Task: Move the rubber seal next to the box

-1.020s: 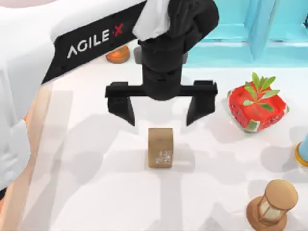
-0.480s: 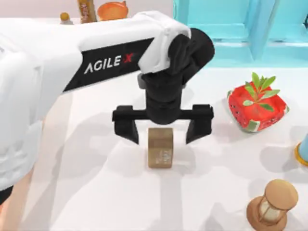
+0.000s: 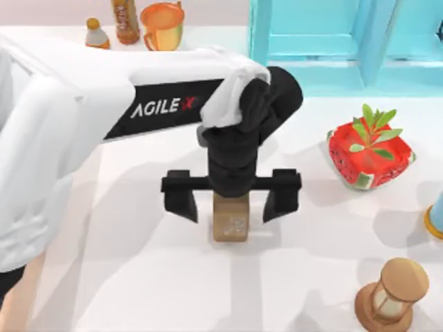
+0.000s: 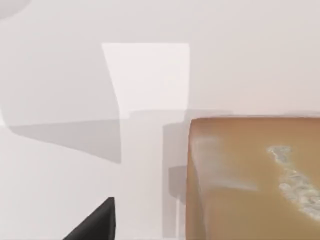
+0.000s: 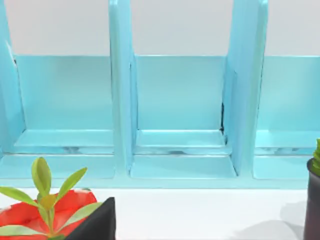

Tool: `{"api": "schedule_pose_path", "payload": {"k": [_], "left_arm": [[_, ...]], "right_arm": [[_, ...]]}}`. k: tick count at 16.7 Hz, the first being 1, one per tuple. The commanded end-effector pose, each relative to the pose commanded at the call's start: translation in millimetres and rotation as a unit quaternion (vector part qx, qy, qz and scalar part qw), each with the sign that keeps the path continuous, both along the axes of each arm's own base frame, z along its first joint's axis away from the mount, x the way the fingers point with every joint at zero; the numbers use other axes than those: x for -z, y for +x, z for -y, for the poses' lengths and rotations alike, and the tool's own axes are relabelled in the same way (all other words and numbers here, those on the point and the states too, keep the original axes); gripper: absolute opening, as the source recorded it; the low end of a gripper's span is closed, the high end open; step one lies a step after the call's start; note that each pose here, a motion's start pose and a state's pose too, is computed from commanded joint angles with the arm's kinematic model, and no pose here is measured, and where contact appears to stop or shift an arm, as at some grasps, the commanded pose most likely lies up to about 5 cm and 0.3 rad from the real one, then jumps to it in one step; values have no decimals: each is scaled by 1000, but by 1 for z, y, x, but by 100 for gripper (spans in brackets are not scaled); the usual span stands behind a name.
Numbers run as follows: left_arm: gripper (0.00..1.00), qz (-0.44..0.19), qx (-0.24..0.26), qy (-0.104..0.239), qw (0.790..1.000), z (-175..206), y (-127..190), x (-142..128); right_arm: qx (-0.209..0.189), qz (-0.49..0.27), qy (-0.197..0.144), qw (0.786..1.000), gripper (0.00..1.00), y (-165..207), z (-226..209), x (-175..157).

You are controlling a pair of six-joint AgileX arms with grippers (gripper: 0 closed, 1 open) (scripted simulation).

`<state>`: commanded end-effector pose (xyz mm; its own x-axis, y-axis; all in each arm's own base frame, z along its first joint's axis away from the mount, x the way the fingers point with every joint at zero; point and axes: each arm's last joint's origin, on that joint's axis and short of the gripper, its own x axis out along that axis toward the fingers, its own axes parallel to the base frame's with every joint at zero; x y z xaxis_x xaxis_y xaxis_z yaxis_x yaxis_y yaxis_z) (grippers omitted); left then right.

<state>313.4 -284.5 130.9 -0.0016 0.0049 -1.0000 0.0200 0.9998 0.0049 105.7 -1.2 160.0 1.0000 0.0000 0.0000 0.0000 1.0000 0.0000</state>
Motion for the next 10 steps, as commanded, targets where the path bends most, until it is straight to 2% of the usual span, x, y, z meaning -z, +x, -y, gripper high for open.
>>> {"api": "schedule_pose_path", "payload": {"k": [10], "left_arm": [[25, 0, 0, 0, 1000, 0, 0, 0]], "right_arm": [[0, 0, 0, 1000, 100, 0, 0, 0]]}}
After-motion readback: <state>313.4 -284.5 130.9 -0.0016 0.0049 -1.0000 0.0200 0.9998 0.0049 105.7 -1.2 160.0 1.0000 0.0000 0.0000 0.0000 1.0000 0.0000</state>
